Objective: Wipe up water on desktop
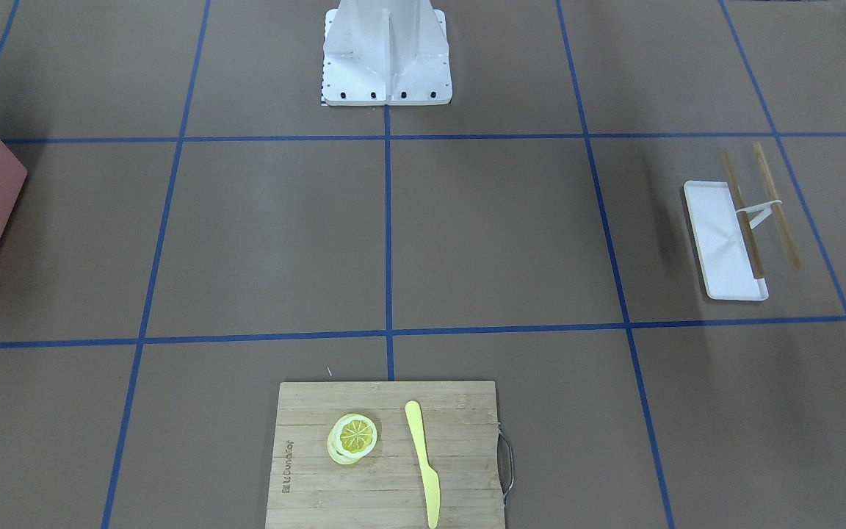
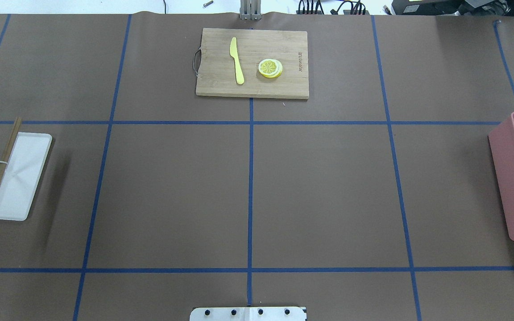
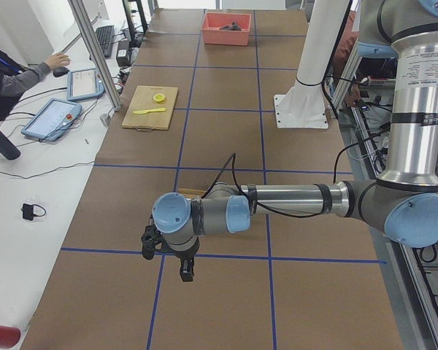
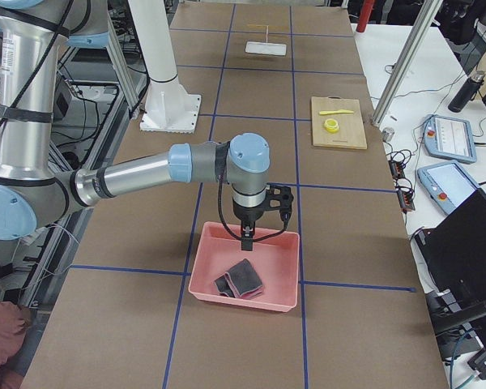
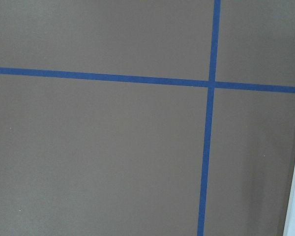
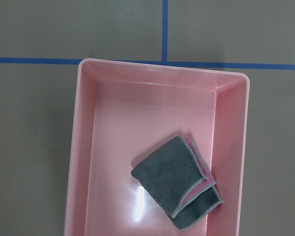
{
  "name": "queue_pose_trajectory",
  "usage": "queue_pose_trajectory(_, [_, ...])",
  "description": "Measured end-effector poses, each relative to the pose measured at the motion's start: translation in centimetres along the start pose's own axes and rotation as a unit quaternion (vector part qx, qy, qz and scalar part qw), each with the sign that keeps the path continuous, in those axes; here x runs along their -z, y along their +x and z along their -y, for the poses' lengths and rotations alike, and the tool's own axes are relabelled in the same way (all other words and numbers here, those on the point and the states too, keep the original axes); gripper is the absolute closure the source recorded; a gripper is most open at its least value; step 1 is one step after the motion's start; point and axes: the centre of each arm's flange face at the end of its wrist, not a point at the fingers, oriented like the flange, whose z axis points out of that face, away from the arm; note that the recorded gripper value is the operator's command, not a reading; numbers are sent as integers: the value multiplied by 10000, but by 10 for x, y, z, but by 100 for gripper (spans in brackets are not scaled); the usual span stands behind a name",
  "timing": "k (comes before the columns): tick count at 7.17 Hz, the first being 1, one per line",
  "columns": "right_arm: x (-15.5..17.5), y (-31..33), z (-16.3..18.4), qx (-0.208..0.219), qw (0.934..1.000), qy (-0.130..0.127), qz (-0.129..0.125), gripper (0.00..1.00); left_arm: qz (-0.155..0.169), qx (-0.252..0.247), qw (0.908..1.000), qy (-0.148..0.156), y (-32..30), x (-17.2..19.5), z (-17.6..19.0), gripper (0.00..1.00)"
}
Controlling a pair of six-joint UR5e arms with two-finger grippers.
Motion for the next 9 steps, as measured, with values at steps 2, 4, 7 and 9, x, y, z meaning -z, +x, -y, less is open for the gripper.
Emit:
queue_pose_trajectory(2, [-1, 0, -1, -1, 10000, -10, -1, 0, 6, 1, 10000, -2, 0, 0, 0, 1])
queue_pose_trajectory(4, [-1, -1, -1, 7, 10000, -16, 0, 0, 9, 0, 10000, 4, 0, 1, 0, 1])
queue_pose_trajectory(7, [-2, -5, -1, 58, 10000, -28, 9, 0, 10, -8, 10000, 14, 2, 2, 0, 1])
queue_pose_trajectory(9, [-3, -7, -1, 67, 10000, -48, 14, 0, 10, -11, 10000, 17, 2, 2, 1, 1])
